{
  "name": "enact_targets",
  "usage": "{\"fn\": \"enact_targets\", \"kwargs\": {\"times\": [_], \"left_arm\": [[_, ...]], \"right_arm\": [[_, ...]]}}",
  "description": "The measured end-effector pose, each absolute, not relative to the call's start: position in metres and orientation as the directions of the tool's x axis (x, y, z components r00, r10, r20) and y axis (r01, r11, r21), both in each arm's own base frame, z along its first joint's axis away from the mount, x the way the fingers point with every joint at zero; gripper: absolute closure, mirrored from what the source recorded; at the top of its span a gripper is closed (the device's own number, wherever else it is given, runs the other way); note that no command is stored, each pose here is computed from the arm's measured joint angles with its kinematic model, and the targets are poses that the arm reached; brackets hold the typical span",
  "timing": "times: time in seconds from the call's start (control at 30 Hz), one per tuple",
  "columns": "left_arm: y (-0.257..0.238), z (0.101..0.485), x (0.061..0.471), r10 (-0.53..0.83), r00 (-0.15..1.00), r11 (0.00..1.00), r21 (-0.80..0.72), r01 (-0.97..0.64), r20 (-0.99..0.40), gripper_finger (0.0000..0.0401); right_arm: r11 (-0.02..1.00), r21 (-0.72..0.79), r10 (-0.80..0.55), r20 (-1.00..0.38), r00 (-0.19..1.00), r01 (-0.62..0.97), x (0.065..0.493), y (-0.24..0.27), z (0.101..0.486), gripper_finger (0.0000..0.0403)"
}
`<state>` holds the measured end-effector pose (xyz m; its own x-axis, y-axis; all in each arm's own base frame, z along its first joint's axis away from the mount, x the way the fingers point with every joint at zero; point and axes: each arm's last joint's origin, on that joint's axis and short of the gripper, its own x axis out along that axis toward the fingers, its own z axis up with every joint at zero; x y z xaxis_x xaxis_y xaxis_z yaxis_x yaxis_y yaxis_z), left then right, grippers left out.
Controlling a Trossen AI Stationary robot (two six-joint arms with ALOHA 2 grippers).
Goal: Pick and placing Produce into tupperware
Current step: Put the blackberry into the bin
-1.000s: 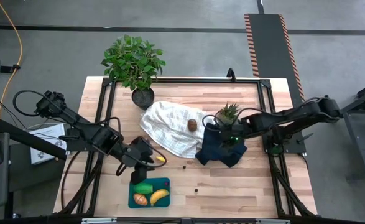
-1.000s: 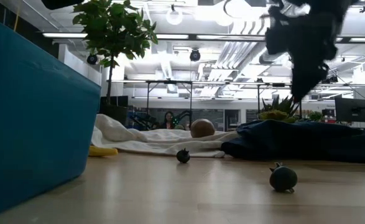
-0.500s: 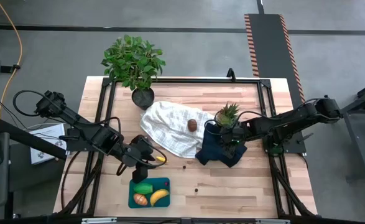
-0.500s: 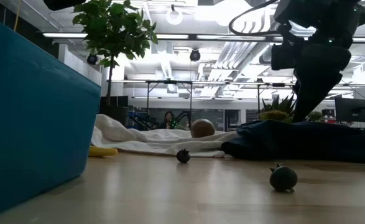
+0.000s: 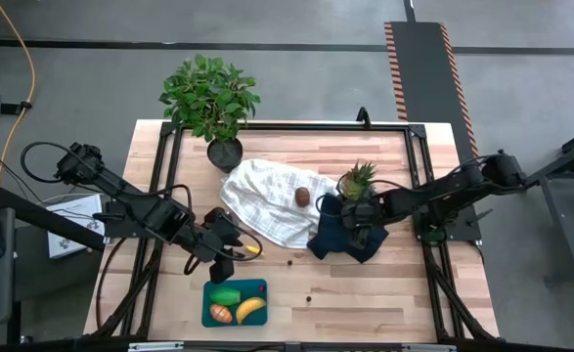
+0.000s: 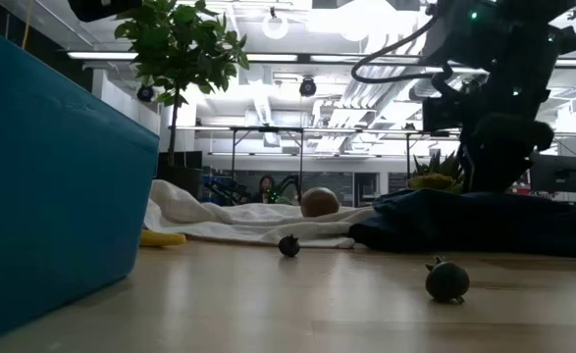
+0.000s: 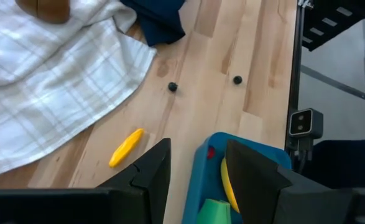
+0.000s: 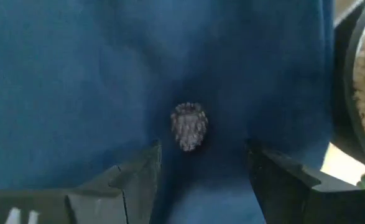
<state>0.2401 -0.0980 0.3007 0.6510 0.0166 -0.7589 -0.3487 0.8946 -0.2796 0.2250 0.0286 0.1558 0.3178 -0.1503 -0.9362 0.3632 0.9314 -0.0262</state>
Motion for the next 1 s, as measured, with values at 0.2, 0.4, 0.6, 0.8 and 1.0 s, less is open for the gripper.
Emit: {"fn": "enact_targets", "kwargs": {"times": [0.2, 0.4, 0.6, 0.8, 1.0], "left_arm": [[-0.0977, 0.3002, 0.2396, 0.019, 0.645, 0.895, -0.274, -0.351, -0.764, 0.0261], [-0.0974, 0.2997, 0.2389, 0.023, 0.638, 0.897, -0.267, -0.353, -0.769, 0.0261], [-0.0968, 0.2998, 0.2390, 0.045, 0.644, 0.896, -0.254, -0.364, -0.764, 0.0261], [-0.0967, 0.2999, 0.2391, 0.047, 0.644, 0.896, -0.253, -0.365, -0.763, 0.0261], [-0.0967, 0.2998, 0.2391, 0.046, 0.644, 0.896, -0.253, -0.365, -0.763, 0.0261]], "right_arm": [[0.940, -0.015, -0.142, -0.926, 0.350, 0.340, 0.2306, 0.0296, 0.1539, 0.0183], [0.945, -0.016, -0.139, -0.925, 0.354, 0.327, 0.2310, 0.0298, 0.1540, 0.0193], [0.949, -0.020, -0.137, -0.925, 0.353, 0.316, 0.2310, 0.0296, 0.1540, 0.0220], [0.952, -0.011, -0.120, -0.933, 0.340, 0.307, 0.2295, 0.0298, 0.1516, 0.0241], [0.952, -0.006, -0.120, -0.927, 0.354, 0.306, 0.2309, 0.0300, 0.1520, 0.0254]]}}
